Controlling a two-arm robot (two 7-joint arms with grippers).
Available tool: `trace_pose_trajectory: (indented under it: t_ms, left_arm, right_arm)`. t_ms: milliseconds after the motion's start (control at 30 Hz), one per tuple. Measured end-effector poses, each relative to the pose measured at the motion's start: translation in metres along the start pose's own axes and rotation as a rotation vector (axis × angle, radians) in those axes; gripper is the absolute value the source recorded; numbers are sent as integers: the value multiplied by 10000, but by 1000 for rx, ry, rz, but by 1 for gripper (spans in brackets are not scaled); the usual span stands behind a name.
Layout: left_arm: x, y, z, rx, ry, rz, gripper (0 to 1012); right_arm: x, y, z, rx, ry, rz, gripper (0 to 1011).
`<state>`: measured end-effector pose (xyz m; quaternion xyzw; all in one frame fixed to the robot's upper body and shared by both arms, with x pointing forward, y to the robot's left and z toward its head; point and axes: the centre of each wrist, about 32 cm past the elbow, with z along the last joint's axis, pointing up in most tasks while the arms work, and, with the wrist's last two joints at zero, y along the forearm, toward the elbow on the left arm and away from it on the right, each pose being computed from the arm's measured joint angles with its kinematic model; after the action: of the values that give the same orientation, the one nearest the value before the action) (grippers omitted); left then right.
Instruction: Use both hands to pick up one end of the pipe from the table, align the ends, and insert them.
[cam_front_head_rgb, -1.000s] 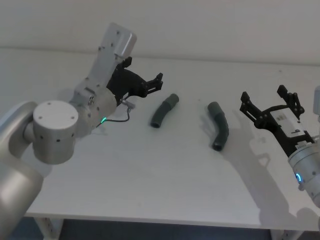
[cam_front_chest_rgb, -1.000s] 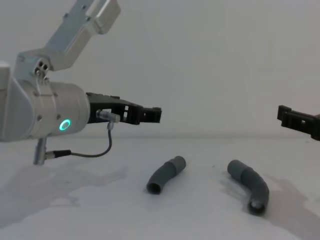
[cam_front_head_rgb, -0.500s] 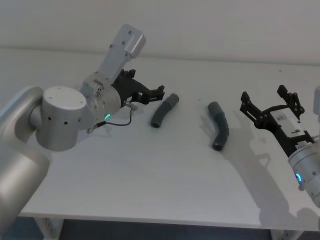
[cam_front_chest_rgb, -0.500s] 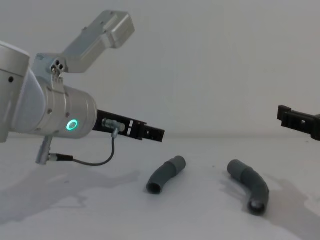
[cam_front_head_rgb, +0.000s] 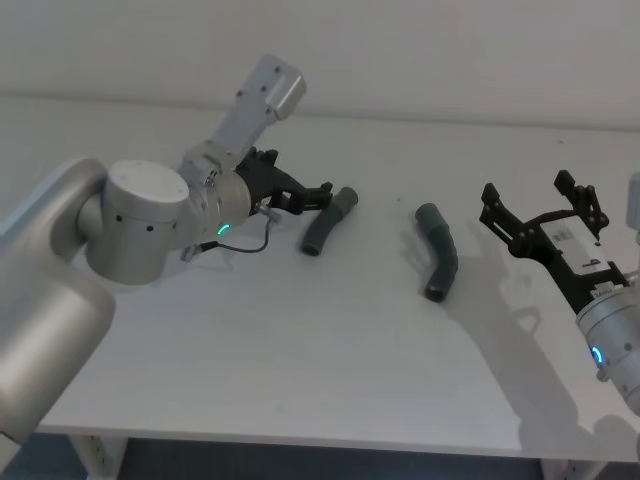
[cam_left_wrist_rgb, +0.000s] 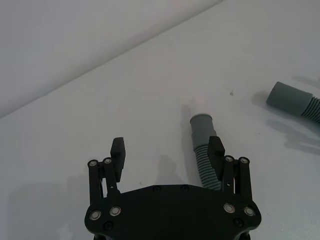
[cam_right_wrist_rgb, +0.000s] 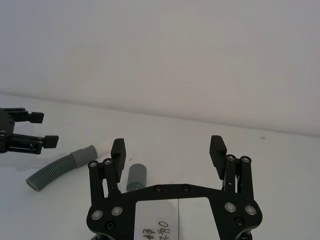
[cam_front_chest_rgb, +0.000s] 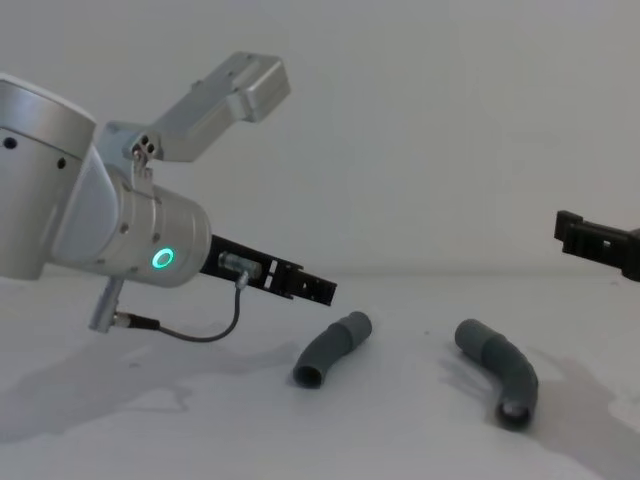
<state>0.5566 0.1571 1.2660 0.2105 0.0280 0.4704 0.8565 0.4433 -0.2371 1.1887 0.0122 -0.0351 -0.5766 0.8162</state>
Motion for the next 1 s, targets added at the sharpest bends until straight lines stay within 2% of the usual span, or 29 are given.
trace_pose_trajectory:
  t_ms: [400, 1000]
  left_arm:
    - [-10, -107, 16, 25, 3, -24, 1000]
    - [-81, -224, -7, 45, 29, -62, 1000]
  right_arm:
    - [0, 0, 0, 0, 0, 0, 1001]
    - [0, 0, 0, 0, 0, 0, 1001]
